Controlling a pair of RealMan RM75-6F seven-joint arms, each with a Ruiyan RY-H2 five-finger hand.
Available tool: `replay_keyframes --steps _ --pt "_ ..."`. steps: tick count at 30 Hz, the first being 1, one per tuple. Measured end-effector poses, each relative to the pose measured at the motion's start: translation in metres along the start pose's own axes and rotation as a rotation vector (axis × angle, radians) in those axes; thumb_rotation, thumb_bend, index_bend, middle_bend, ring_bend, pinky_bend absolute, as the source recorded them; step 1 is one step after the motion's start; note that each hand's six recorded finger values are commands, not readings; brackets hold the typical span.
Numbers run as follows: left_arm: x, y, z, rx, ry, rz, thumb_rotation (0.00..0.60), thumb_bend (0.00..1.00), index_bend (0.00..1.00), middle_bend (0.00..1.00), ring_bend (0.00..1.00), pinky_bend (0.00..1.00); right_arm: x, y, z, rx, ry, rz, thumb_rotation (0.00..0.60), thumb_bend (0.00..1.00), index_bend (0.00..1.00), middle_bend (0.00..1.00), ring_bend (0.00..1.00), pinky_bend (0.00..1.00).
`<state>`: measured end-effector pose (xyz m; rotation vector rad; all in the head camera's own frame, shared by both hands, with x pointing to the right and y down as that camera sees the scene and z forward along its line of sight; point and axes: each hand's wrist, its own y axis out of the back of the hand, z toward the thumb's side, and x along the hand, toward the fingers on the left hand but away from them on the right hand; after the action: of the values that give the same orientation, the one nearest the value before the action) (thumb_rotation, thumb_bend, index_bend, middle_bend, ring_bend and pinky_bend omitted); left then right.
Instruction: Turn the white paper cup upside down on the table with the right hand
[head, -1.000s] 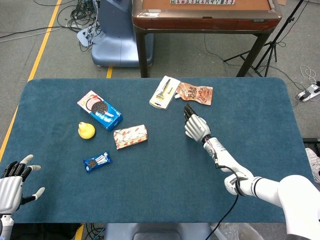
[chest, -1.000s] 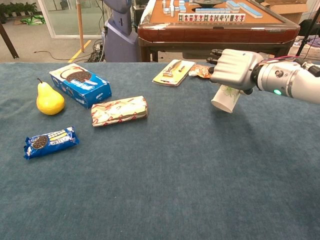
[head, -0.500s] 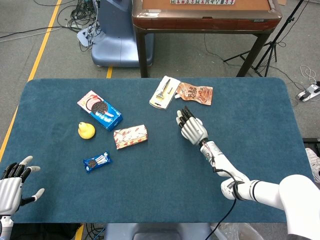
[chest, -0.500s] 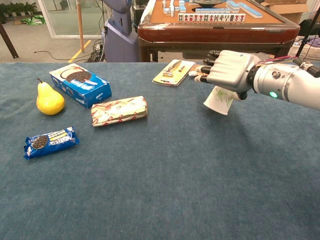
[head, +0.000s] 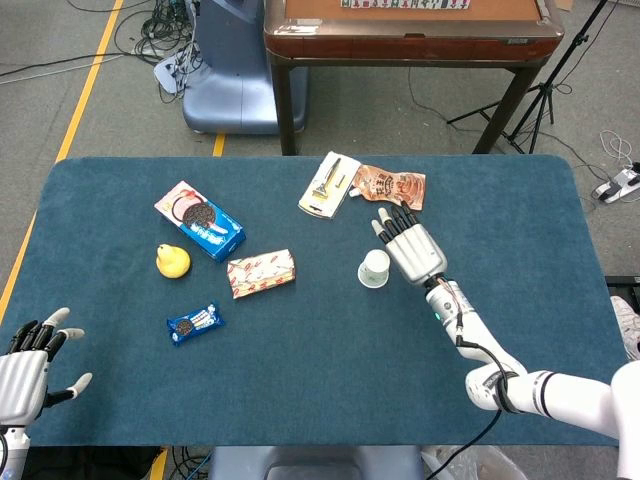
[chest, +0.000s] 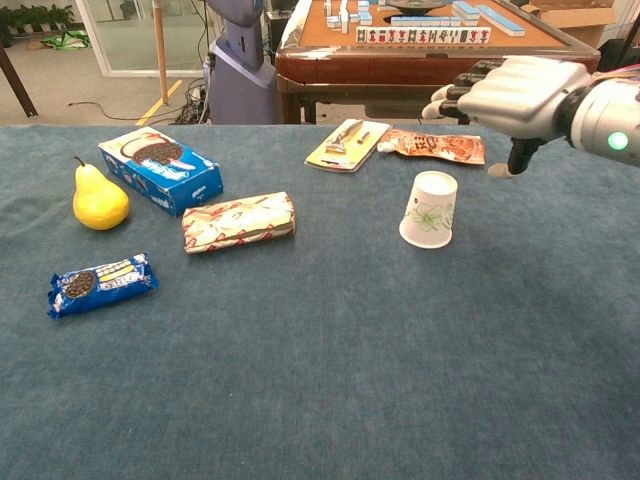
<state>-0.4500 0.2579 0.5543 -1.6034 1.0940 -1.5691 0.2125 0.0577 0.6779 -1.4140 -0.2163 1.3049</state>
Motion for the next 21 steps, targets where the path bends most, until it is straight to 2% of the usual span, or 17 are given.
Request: replay_keyframes --steps 2,4,7,10,15,21 --pt "0.002 -0.001 0.002 0.001 -0.006 -0.003 0.6 0.15 0.33 0.13 0.16 0.08 0.01 -0.002 -0.009 -0.09 -0.019 0.004 0.6 0.37 0.04 0.17 0.03 0.01" --pt "0.005 -0.001 0.004 0.005 -0.013 -0.001 0.6 0.15 0.33 0.13 0.16 0.08 0.021 -0.004 -0.017 -0.17 -0.039 -0.008 0.6 0.36 0.11 0.24 0.11 0.1" --pt "0.008 -0.002 0.006 0.017 -0.018 0.001 0.6 0.15 0.33 0.13 0.16 0.08 0.04 -0.006 -0.026 -0.271 -0.055 -0.048 0.6 0.36 0.17 0.28 0.16 0.19" --pt "0.012 -0.005 0.01 0.025 -0.027 -0.002 0.6 0.15 0.33 0.13 0.16 0.08 0.064 -0.008 -0.035 -0.369 -0.071 -0.092 0.6 0.35 0.19 0.3 0.18 0.22" --pt "0.016 -0.004 0.012 0.026 -0.032 0.003 0.6 0.15 0.33 0.13 0.16 0.08 0.112 -0.013 -0.051 -0.421 -0.121 -0.15 0.6 0.35 0.2 0.31 0.18 0.23" --pt "0.018 -0.005 0.015 0.025 -0.037 0.008 0.6 0.15 0.32 0.13 0.16 0.08 0.172 -0.025 -0.073 -0.454 -0.248 -0.164 0.6 0.35 0.2 0.31 0.18 0.23"
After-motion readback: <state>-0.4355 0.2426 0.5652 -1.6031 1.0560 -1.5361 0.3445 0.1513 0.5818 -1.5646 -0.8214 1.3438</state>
